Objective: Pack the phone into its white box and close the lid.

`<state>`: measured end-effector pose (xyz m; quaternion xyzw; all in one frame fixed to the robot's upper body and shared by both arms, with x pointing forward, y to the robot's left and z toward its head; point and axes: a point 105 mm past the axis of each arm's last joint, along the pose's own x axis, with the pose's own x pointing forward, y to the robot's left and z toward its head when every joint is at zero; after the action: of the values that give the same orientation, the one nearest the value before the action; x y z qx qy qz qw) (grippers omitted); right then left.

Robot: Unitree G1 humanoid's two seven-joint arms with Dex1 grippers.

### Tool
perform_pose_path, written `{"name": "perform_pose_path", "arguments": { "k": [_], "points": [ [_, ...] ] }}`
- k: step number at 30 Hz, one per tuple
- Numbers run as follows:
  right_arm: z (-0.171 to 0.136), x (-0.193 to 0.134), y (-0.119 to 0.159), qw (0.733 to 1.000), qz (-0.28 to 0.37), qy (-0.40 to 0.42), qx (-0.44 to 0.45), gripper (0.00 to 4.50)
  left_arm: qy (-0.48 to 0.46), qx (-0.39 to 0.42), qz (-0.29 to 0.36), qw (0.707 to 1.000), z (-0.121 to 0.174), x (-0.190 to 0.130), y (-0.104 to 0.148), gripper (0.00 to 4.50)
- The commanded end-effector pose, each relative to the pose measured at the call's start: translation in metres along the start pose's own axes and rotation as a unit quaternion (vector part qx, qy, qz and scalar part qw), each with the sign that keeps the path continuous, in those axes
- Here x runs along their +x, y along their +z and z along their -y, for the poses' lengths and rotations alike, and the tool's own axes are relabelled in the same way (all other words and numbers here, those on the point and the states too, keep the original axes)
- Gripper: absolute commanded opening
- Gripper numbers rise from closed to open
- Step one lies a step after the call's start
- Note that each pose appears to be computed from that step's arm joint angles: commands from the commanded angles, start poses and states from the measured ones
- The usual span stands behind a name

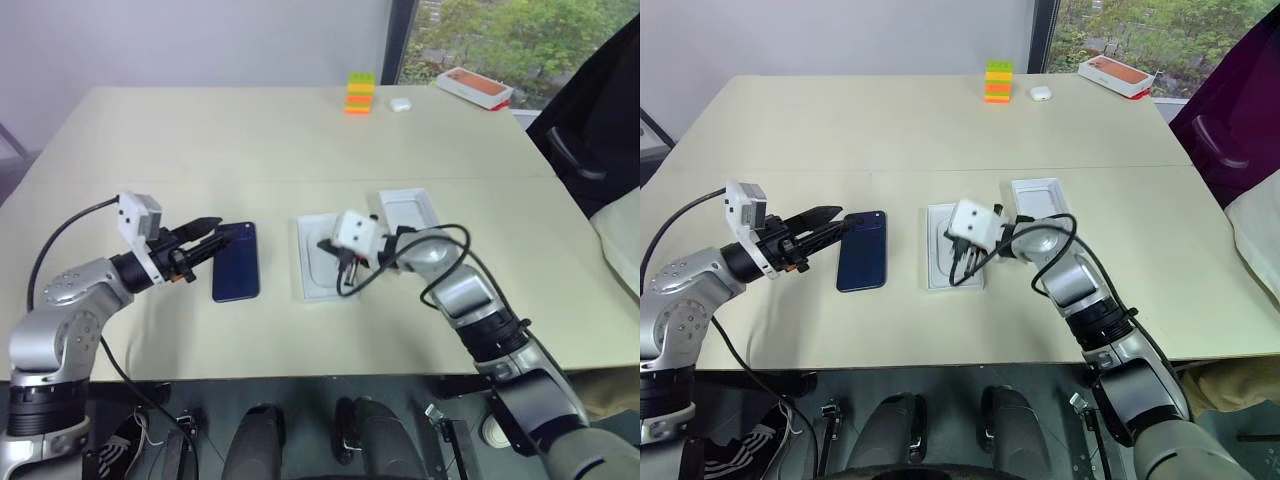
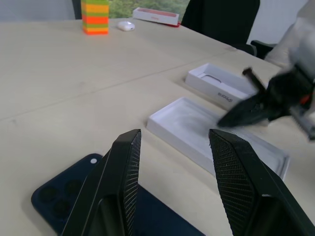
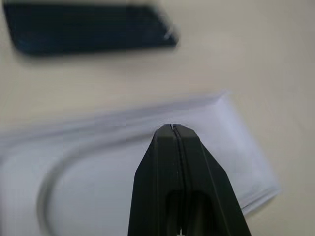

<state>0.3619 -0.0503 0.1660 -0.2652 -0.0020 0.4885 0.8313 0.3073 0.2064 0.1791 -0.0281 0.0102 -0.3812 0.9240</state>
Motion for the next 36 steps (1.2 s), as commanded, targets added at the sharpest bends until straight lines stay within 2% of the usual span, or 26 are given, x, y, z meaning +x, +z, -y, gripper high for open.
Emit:
{"name": "perform_pose_path", "arguments": {
  "k": [1,9,13,21,23,26,28,36],
  "points": [
    [0.018,-0.013,0.027,0.998,0.052,-0.017,0.029,0.02,0.024,-0.017,0.005,1.000,-0.012,-0.012,0.010,2.31],
    [0.010,-0.005,0.028,0.999,0.046,0.001,0.014,0.02,0.057,-0.102,0.010,0.993,-0.032,-0.027,0.022,2.31],
    [-0.001,0.006,0.033,0.999,0.049,0.009,-0.002,0.02,0.080,-0.146,-0.010,0.986,-0.043,-0.037,0.016,2.31],
    [-0.015,0.019,0.045,0.997,0.069,0.029,0.021,0.02,0.111,-0.144,-0.028,0.983,-0.055,-0.050,0.007,2.31],
    [-0.017,0.022,0.046,0.997,0.072,0.029,0.022,0.56,0.103,-0.147,-0.023,0.984,-0.053,-0.050,0.008,2.31],
    [-0.020,0.023,0.046,0.997,0.067,0.032,0.007,1.83,0.100,-0.160,-0.018,0.982,-0.051,-0.052,0.007,2.31],
    [-0.020,0.023,0.045,0.997,0.067,0.030,0.003,1.83,0.088,-0.178,-0.012,0.980,-0.048,-0.052,0.007,2.31],
    [-0.022,0.024,0.049,0.997,0.078,0.029,0.010,1.83,0.104,-0.145,-0.018,0.984,-0.051,-0.047,0.004,2.31]
  ]
}}
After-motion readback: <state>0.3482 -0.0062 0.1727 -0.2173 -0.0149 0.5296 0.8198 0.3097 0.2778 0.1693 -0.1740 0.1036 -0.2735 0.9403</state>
